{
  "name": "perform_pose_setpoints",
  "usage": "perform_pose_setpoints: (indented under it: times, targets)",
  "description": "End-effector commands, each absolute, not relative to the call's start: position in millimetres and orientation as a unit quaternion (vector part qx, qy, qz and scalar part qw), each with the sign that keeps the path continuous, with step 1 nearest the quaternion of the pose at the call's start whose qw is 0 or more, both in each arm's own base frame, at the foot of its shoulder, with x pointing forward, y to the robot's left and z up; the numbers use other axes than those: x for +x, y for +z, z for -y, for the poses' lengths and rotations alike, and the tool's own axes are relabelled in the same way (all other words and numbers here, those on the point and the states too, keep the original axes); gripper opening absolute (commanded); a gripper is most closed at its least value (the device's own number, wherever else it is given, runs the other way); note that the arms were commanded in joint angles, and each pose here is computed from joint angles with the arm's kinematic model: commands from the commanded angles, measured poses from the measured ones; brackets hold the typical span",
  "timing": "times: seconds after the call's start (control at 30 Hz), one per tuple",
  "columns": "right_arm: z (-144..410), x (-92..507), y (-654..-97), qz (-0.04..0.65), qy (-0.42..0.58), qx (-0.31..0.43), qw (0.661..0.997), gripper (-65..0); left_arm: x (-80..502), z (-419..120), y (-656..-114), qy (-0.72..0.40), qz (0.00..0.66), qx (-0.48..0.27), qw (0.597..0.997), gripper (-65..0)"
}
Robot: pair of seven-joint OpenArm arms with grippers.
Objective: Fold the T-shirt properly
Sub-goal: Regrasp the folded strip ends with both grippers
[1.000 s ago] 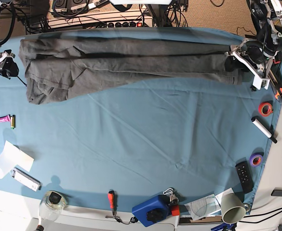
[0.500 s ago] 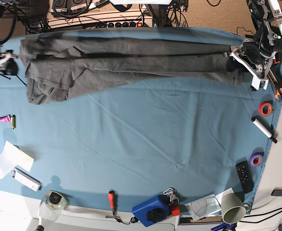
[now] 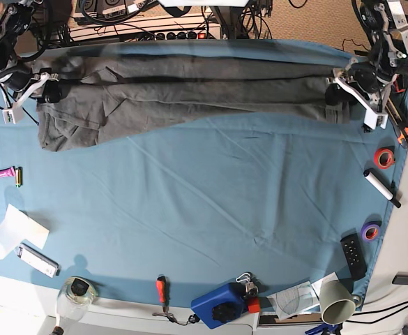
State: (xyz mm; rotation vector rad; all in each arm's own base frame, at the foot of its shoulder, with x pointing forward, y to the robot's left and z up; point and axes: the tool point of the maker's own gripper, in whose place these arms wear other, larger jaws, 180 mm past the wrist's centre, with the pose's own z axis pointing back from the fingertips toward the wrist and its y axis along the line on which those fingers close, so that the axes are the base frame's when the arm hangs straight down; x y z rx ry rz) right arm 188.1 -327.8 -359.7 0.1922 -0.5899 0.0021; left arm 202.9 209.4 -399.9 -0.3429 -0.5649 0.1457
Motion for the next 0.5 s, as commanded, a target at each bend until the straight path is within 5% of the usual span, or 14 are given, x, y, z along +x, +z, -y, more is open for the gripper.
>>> perform_pose_setpoints:
  times: [0.0,0.13,0.27,0.47]
  targets:
    - [332.7,196.6,-347.4,0.311,0.008,0.086,0.946,-46.0,189.5,-210.7,-414.5,0.072,0.237,-0.161,0.955,-34.1]
    - [332.6,196.3,-347.6,0.31,0.008,0.086,0.947,-46.0,185.9,-202.6,-429.8,0.073,0.202,-0.177,0.96,-38.6]
    - [332.7,197.6,-346.7,0.314,0.008,0.086,0.945,-46.0,188.9,-191.6,-429.6,0.078,0.179,-0.191,0.962,-64.5]
    - [337.5,201.0,-344.9,0.325,0.009,0.072,0.943,-46.0,191.6,-194.6,-424.6,0.065,0.167,-0.175,0.968,-65.0]
